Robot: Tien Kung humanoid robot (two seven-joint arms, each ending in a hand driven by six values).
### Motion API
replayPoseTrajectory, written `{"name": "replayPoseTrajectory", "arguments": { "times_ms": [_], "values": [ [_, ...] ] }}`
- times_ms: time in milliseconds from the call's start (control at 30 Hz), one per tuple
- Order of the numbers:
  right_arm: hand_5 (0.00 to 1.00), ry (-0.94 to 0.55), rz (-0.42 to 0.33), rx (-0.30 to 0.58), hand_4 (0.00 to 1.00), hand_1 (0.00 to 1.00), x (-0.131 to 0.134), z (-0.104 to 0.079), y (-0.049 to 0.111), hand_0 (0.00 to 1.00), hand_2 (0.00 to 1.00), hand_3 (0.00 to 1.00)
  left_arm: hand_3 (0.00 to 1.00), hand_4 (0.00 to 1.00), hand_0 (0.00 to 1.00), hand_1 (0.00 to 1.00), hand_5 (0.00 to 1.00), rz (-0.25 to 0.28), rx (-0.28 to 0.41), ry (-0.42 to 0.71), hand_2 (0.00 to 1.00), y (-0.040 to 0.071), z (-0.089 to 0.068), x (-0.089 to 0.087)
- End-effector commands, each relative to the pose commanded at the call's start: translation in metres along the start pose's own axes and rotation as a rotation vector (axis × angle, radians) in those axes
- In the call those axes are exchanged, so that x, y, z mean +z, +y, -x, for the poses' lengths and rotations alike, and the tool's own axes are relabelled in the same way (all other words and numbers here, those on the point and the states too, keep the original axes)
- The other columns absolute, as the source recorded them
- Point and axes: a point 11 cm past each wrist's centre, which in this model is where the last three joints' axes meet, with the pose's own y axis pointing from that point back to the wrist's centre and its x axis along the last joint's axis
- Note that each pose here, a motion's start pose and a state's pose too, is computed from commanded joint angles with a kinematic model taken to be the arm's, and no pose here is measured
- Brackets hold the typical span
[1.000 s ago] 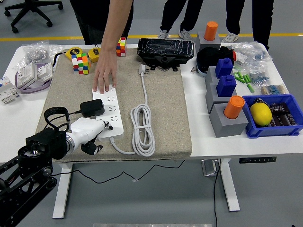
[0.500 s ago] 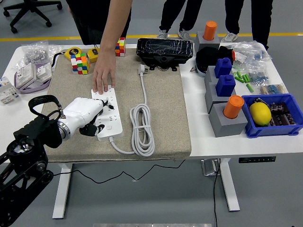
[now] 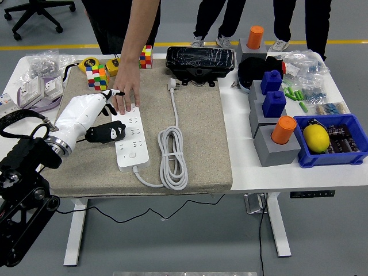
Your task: Pick up the plug,place it near the board,insert it into the board,press the button
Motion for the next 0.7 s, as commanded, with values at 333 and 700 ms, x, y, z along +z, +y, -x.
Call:
{"name": "replayPoseTrajectory", "arguments": {
  "times_ms": [333,700],
  "values": [
    [0.998,-0.003,-0.001,-0.002,0.998,0.714,0.000,0.001,0.000,0.785,0.714,0.762,0.998,0.998,0.998,0.998,0.668,-0.077,0.118,0.106,0.998,0.006,-0.018,-0.026],
    [0.998,-0.004,-0.005,-0.003,0.998,0.713,-0.002,0.002,0.000,0.785,0.714,0.762,0.998,0.998,0.998,0.998,0.664,-0.087,0.132,0.119,0.998,0.008,-0.020,-0.029]
  ]
}}
